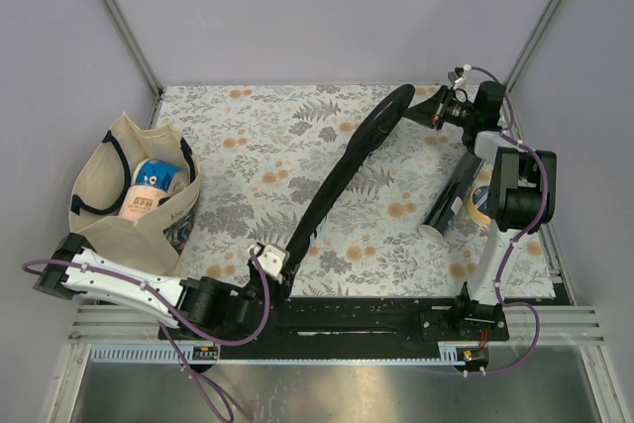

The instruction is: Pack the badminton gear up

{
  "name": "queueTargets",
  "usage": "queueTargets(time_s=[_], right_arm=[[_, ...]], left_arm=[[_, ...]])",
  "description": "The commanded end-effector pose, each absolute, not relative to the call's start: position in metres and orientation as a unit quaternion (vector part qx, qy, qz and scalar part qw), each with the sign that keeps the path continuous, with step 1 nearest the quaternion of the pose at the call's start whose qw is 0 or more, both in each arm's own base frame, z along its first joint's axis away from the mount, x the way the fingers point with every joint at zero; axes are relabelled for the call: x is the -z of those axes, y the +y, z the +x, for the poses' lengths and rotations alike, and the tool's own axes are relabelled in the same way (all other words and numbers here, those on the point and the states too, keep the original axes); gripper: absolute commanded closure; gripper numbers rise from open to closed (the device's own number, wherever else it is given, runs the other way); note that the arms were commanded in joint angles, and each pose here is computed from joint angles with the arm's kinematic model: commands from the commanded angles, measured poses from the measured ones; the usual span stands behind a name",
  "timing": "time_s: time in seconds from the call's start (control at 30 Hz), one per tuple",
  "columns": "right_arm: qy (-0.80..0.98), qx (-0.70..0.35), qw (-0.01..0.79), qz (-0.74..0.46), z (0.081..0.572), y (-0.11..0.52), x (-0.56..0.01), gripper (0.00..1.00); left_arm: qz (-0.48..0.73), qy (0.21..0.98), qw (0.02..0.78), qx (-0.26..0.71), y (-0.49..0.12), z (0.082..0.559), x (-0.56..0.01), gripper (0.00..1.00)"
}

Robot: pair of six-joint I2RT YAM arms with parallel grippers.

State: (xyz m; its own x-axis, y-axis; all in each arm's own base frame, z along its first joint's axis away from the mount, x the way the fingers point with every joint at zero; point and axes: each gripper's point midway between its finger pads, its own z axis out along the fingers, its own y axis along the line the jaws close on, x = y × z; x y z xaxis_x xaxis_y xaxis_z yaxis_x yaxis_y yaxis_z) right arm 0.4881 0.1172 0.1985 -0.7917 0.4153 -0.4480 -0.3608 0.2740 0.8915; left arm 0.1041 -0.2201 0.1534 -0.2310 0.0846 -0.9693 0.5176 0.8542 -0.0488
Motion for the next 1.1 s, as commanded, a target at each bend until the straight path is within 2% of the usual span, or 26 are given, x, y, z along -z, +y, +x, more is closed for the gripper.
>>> queueTargets(time_s=[0.0,0.43,0.83,1.07], right_arm=[[0.725,-0.599,0.34,0.002,0.487,0.118,-0.204,1.0],[0.674,-0.661,0.33,0.026,0.46,0.138,-0.236,1.0],[0.666,-0.678,0.309,0.041,0.44,0.16,-0.237,1.0],[0.676,-0.683,0.277,0.021,0.409,0.191,-0.228,1.0]], left_arm=[[0.154,0.758,0.593,0.224,-0.23,0.104,-0.183,1.0],[0.156,0.751,0.602,0.224,-0.236,0.104,-0.185,1.0],[0.159,0.746,0.606,0.225,-0.241,0.103,-0.189,1.0],[0.167,0.744,0.611,0.214,-0.244,0.104,-0.188,1.0]])
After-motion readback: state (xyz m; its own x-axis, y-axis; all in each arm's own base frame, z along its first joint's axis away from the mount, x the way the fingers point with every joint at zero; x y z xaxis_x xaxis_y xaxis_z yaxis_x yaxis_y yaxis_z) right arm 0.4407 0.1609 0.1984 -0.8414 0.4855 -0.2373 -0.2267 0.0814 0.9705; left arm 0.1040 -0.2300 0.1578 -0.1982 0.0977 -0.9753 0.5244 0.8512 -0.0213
